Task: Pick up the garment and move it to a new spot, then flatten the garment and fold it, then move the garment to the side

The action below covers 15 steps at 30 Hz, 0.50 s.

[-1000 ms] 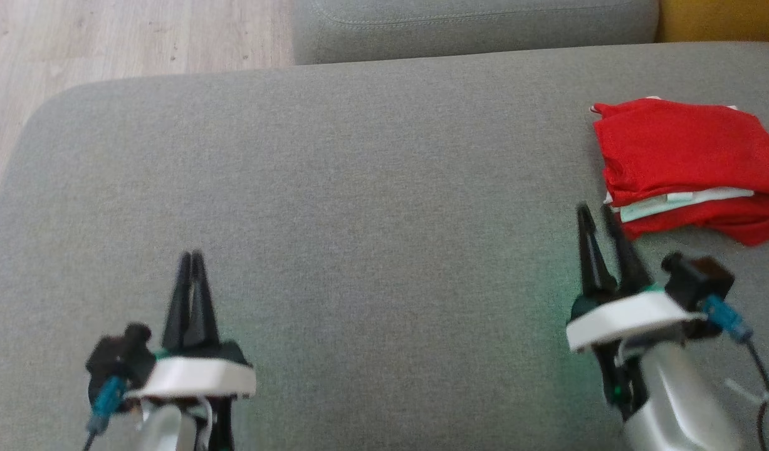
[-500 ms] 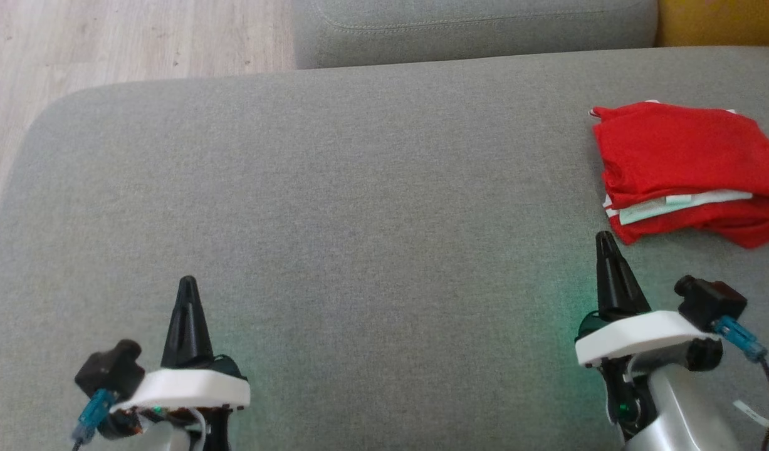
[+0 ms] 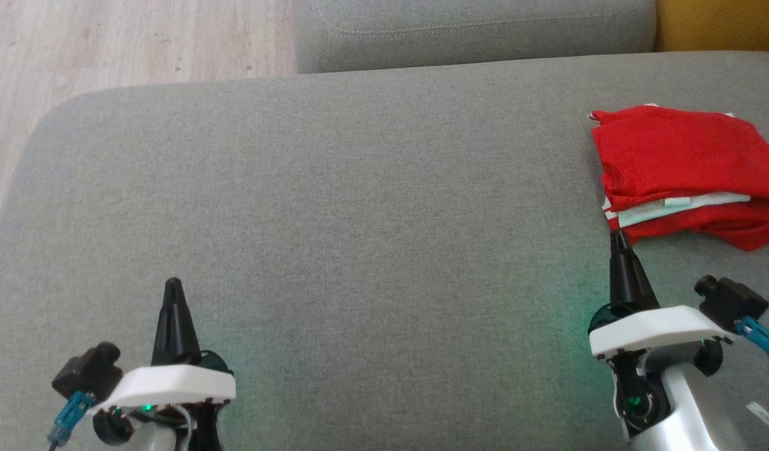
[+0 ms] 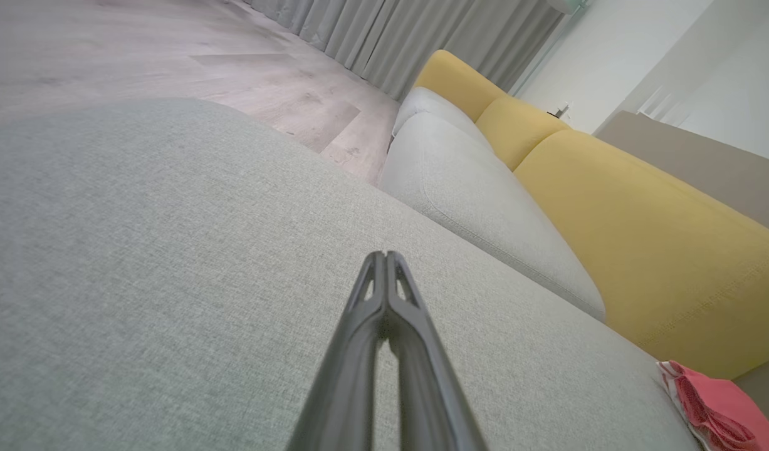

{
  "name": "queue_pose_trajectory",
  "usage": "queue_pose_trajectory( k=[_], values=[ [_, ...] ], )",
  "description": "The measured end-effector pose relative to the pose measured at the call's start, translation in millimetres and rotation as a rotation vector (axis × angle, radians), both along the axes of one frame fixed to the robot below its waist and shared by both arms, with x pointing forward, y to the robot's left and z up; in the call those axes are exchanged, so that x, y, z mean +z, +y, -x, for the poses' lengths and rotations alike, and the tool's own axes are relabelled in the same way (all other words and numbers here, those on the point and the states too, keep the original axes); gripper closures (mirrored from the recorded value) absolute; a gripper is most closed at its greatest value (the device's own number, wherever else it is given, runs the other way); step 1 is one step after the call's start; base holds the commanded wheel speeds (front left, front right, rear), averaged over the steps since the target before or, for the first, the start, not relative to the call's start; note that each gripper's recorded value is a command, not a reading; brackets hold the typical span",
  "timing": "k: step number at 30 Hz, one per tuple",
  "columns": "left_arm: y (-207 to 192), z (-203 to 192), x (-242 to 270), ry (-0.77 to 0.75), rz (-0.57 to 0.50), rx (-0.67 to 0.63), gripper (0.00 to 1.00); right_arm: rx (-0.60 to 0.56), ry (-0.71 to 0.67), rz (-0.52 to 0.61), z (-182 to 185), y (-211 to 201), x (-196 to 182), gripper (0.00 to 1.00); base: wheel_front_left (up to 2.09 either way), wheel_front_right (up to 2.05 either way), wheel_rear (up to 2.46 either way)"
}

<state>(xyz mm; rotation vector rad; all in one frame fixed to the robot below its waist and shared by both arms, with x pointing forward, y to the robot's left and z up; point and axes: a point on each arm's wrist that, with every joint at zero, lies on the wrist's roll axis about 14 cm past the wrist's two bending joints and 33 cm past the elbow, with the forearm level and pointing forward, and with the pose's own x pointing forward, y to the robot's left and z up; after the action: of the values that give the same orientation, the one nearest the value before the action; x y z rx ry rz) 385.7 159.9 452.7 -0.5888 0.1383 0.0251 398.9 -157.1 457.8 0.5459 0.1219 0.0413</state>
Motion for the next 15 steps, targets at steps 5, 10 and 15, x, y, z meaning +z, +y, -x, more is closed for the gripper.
queue_pose_trajectory(
  k=[5, 10, 15],
  values=[
    [0.5, 0.3, 0.7, 0.007, 0.060, 0.006, 1.00, -0.023, 0.006, -0.062, 0.2, -4.5, 1.8, 1.00, 0.00, 0.00, 0.00],
    [1.4, 0.5, 0.6, 0.014, 0.099, 0.014, 1.00, -0.034, 0.007, -0.104, -0.2, -6.1, 3.7, 1.00, 0.00, 0.00, 0.00],
    [3.4, 0.9, 0.6, 0.022, 0.148, 0.026, 1.00, -0.046, 0.010, -0.155, -0.2, -8.1, 5.5, 1.00, 0.00, 0.00, 0.00]
  ],
)
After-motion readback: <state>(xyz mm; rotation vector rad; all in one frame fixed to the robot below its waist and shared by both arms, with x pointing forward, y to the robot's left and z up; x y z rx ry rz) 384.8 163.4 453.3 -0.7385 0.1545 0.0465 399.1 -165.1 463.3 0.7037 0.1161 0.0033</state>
